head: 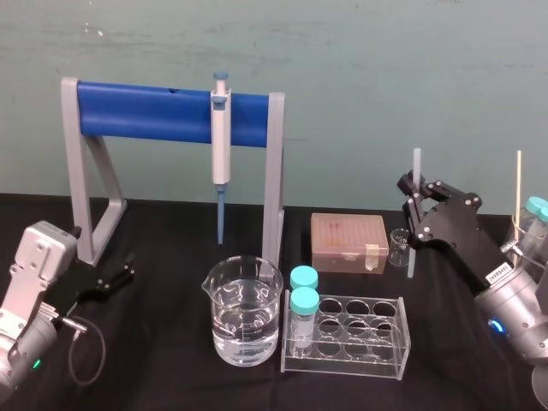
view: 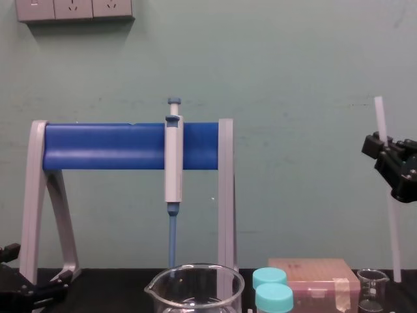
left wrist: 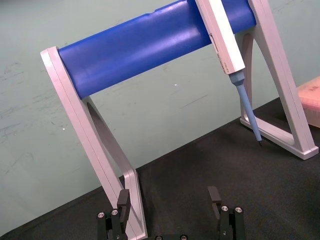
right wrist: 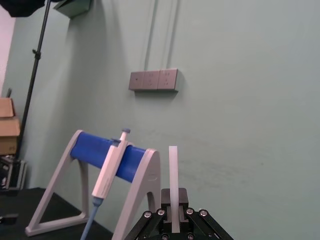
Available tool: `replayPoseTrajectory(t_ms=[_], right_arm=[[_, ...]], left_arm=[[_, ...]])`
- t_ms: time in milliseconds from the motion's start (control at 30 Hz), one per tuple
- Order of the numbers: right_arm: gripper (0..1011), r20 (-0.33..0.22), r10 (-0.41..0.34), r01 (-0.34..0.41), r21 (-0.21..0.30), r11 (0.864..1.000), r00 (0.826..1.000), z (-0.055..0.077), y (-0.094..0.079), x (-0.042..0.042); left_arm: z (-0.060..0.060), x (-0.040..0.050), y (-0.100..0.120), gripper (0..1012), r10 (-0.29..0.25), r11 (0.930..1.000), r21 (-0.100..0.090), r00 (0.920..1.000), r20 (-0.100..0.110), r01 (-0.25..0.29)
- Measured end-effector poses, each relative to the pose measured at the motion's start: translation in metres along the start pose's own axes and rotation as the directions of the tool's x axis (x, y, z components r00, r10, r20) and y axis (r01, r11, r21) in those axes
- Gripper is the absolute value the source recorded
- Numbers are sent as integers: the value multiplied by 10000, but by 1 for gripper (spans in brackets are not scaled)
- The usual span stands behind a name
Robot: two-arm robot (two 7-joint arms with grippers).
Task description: Pick up the stirring rod with one hand, then place it down.
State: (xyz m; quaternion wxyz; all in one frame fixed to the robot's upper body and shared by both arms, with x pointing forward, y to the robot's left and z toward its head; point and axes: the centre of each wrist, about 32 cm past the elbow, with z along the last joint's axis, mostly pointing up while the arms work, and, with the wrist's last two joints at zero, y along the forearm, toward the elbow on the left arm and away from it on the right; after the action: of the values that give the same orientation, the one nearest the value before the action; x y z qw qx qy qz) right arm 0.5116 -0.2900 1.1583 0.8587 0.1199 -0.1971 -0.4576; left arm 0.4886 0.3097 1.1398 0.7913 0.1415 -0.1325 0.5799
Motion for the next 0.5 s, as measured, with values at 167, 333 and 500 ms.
replayPoseTrajectory(t_ms=[167, 333, 500], right_arm=[[75, 67, -230, 228, 195, 9995, 9997, -16, -24, -13], [75, 96, -368, 367, 174, 9992, 9993, -19, -36, -28], [75, 95, -423, 422, 117, 9990, 9991, -12, -54, -42]], left_arm=[[0, 0, 0, 1000, 0, 10000, -1, 10000, -1, 0], [0, 0, 0, 1000, 0, 10000, 0, 10000, 0, 0], [0, 0, 0, 1000, 0, 10000, -1, 10000, -1, 0]])
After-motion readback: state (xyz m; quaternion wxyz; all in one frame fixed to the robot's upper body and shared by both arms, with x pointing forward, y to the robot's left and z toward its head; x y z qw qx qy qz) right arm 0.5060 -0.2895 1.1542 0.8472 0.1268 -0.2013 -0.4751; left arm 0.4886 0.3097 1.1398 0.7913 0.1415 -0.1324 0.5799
